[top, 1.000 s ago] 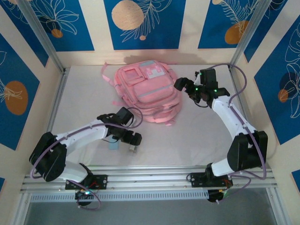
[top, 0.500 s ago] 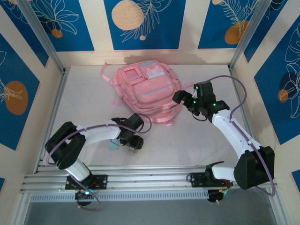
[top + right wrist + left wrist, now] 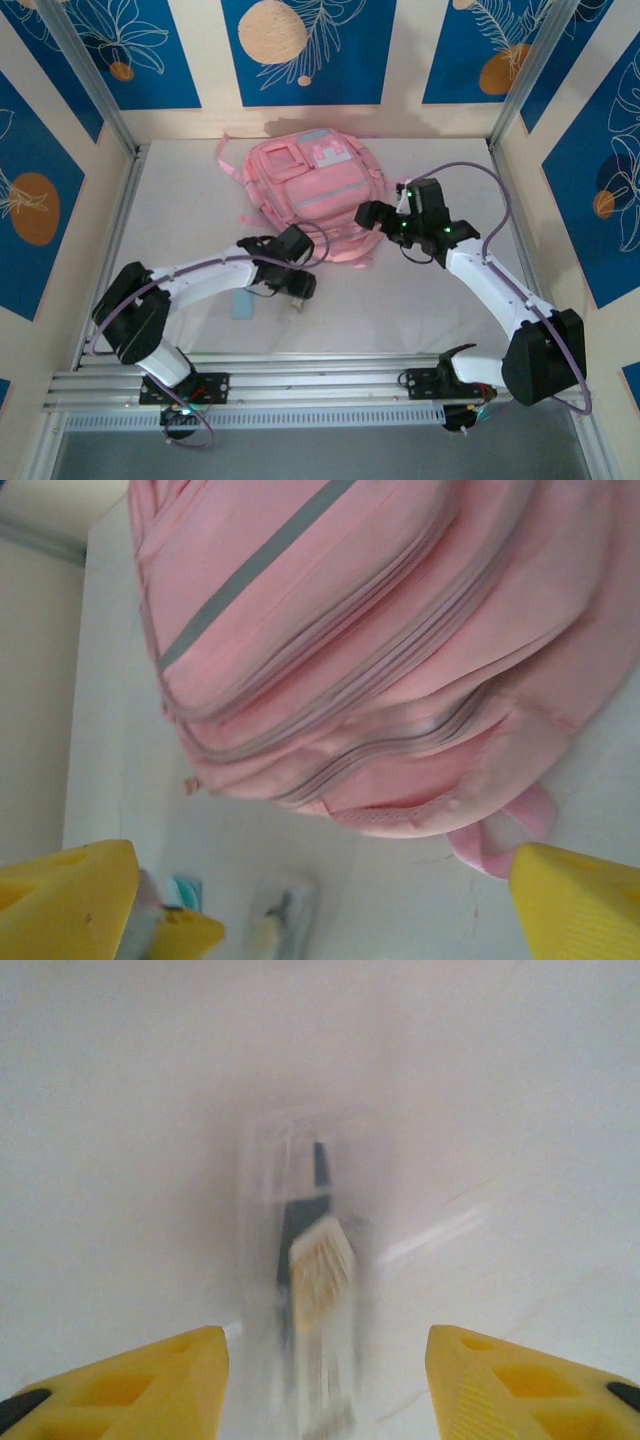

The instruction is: Pack the student bag

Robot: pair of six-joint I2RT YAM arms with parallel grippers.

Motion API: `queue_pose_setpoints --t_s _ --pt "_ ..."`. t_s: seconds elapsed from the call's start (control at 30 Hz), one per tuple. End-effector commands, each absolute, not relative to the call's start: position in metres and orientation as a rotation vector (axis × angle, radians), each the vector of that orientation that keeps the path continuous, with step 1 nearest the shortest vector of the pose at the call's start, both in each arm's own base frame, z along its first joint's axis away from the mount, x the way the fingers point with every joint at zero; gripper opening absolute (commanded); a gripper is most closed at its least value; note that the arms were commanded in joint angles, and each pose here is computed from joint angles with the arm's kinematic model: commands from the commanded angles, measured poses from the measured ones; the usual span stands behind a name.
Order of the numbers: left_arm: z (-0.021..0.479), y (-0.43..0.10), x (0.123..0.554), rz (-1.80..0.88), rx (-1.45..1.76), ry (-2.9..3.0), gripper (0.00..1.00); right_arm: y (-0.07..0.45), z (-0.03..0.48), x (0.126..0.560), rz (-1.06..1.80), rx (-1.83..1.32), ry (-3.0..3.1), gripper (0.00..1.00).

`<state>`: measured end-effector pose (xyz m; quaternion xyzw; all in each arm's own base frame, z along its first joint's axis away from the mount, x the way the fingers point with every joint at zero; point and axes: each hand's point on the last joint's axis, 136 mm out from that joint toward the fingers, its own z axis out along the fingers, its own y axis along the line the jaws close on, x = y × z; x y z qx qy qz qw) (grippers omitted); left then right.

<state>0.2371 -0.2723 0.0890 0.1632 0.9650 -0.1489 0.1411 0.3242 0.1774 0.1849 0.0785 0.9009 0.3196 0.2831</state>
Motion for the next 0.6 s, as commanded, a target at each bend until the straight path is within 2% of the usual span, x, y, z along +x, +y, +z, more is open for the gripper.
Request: queue_pose_setpoints --t_s 0.0,0.13,0.27,0.4,0.57 --pt "0.139 -0.286 0.259 -0.598 0.364 2.700 0.55 0.205 0.196 0.312 0.961 -0.017 2.324 0.92" --pt "0.165 -0.295 0.292 -0.728 0.225 2.591 0.53 0.218 0.194 0.300 1.006 -0.110 2.255 0.91" --pt "0.174 -0.292 0.303 -0.688 0.230 2.554 0.52 0.219 0.188 0.293 0.973 -0.135 2.282 0.89" --pt "0.163 -0.283 0.297 -0.650 0.250 2.575 0.52 0.213 0.172 0.291 0.878 -0.088 2.344 0.89" --pt "0.125 -0.273 0.279 -0.606 0.257 2.667 0.56 0.199 0.158 0.292 0.814 0.023 2.382 0.90"
